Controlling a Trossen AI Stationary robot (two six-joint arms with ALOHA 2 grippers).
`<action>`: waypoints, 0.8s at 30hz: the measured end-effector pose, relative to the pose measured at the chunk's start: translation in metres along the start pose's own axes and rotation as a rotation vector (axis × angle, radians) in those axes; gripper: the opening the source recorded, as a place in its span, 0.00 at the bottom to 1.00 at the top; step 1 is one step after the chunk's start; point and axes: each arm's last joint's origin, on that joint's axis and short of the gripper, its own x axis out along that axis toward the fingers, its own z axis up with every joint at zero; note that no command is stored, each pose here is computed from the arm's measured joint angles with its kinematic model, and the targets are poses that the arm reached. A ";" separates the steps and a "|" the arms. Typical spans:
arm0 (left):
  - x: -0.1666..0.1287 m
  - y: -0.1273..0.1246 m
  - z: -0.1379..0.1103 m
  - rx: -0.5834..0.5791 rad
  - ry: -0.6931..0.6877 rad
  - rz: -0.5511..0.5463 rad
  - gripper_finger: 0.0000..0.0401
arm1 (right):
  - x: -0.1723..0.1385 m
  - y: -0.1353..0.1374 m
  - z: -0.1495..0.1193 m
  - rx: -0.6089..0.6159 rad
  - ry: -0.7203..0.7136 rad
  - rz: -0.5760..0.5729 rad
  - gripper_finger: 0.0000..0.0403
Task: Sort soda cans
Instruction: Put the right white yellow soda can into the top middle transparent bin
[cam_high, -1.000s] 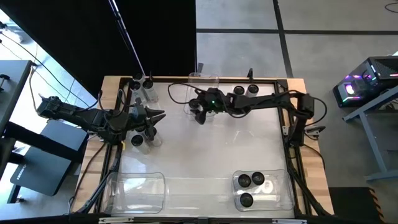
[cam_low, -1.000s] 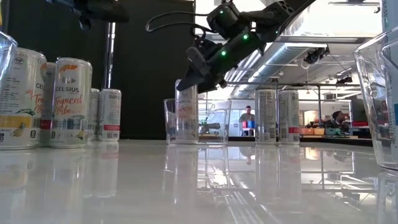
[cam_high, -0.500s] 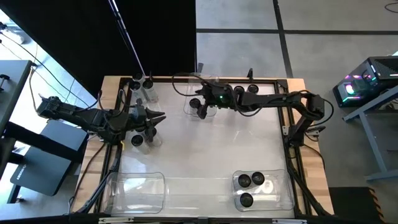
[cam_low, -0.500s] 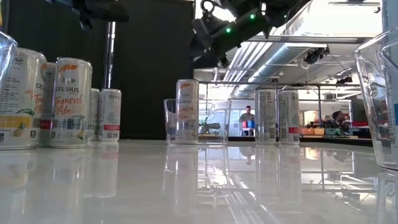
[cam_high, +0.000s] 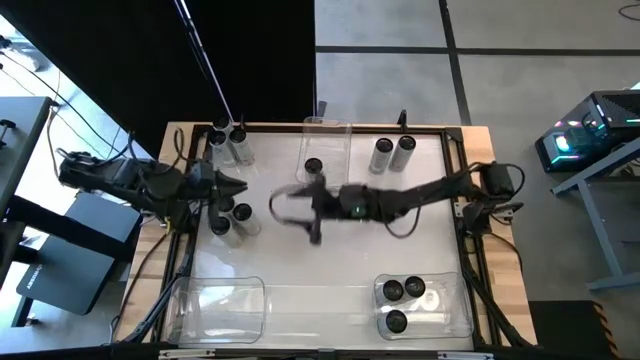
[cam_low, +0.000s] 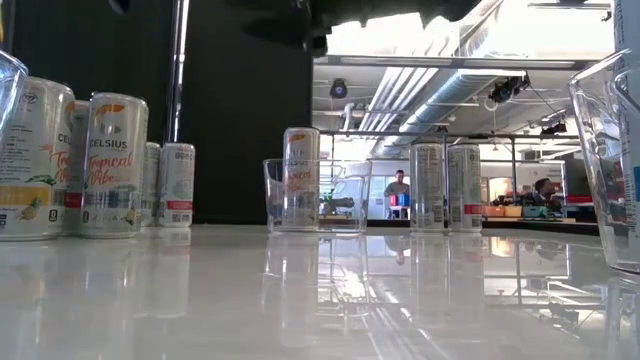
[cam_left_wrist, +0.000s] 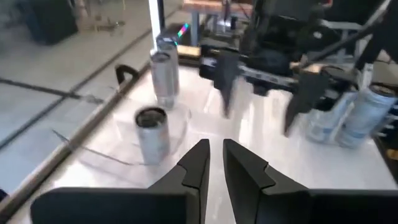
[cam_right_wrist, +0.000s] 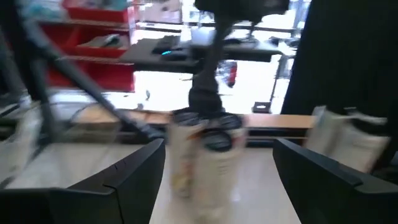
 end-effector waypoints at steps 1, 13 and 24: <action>0.000 -0.002 0.001 -0.005 -0.006 -0.016 0.08 | 0.001 0.009 -0.003 -0.002 0.003 0.018 0.73; -0.011 -0.018 0.009 0.012 -0.036 -0.103 0.00 | 0.039 0.056 -0.035 0.092 -0.209 0.173 0.73; -0.011 -0.015 -0.020 -0.119 0.380 0.019 0.00 | 0.120 0.035 -0.026 -0.004 -0.089 0.110 0.75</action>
